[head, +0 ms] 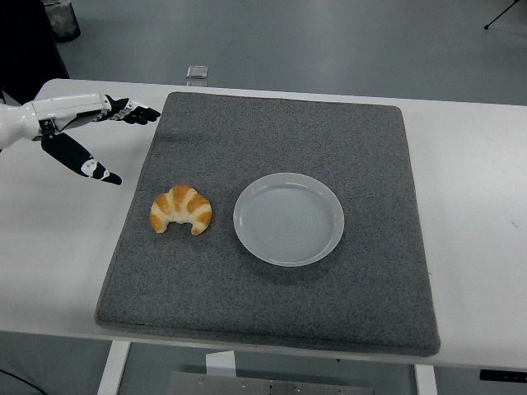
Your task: Place the bread on the plate
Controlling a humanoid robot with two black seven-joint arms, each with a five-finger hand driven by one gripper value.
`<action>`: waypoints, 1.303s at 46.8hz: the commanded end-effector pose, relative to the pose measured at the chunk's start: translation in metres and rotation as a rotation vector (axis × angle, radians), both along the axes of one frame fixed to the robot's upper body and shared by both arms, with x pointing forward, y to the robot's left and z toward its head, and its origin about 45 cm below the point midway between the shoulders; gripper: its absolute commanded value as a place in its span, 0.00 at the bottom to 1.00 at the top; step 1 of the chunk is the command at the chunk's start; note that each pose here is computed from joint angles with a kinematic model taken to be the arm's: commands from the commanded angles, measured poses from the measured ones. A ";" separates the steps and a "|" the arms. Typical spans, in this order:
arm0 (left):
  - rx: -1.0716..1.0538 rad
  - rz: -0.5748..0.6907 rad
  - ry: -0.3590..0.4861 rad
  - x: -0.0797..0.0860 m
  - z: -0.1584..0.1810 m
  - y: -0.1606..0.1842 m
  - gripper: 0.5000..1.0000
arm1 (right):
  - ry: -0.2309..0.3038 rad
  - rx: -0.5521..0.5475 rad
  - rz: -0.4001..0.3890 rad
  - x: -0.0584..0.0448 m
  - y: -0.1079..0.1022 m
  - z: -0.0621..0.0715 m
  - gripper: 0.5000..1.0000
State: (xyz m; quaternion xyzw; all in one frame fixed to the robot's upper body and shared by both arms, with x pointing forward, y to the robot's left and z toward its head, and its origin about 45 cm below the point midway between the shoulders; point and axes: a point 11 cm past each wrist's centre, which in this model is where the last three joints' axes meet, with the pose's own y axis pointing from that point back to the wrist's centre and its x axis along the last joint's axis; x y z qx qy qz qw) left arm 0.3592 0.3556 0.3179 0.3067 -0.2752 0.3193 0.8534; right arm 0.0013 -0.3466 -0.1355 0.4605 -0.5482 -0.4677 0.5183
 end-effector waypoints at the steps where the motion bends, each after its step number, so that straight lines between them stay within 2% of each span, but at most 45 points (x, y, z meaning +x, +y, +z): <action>1: -0.002 0.007 -0.023 0.001 -0.013 -0.007 0.99 | 0.000 0.000 0.000 0.000 0.000 0.000 0.90; 17: 0.057 -0.052 -0.033 -0.006 -0.053 -0.032 0.99 | 0.000 0.000 0.000 0.000 0.000 0.000 0.90; 33: 0.094 -0.037 -0.128 -0.009 -0.086 -0.049 0.99 | -0.001 0.000 0.000 0.001 0.000 0.000 0.90; 47: 0.112 -0.026 -0.136 -0.002 -0.105 -0.055 1.00 | 0.000 0.000 0.000 0.000 0.000 0.000 0.90; 61: 0.115 -0.025 -0.137 -0.002 -0.107 -0.055 1.00 | 0.000 0.000 0.000 0.000 0.000 0.000 0.91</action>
